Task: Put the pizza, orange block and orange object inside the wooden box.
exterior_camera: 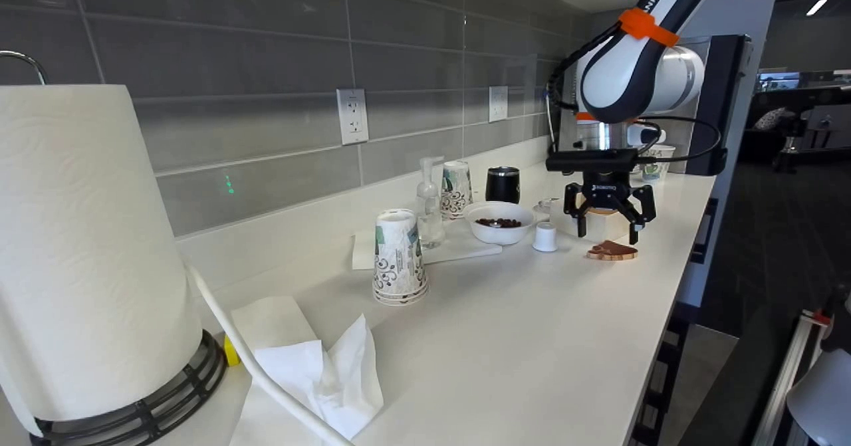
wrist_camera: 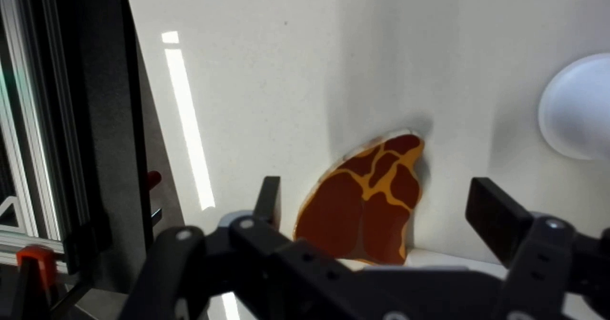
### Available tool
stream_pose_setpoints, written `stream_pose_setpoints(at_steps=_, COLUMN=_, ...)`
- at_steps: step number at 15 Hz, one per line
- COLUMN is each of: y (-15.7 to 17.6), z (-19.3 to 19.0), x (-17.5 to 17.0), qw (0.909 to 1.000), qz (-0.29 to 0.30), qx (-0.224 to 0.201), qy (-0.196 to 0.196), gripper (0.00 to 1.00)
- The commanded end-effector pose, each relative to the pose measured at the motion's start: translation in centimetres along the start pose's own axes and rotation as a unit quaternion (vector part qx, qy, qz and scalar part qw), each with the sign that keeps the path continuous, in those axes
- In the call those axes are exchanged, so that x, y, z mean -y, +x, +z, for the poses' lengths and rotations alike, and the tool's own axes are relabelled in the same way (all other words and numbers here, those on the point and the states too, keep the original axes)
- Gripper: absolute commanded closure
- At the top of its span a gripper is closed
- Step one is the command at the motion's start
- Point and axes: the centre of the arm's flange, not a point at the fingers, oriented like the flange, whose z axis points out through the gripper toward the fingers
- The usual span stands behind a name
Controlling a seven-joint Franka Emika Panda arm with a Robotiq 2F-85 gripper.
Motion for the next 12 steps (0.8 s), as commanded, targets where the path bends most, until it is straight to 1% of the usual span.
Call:
stream_pose_setpoints(at_steps=1, y=-3.0, z=2.9, x=-6.3, qw=0.9997, qz=0.020, qx=-0.010, qy=-0.006, gripper=0.00)
stream_pose_setpoints(at_steps=5, y=-3.6, z=4.0, x=-6.3, qw=0.9991, qz=0.037, qx=-0.013, qy=-0.016, gripper=0.00)
stream_pose_setpoints(at_steps=12, y=-3.0, z=5.0, x=-6.6, qw=0.9960, qz=0.070, qx=-0.052, qy=-0.019, gripper=0.00)
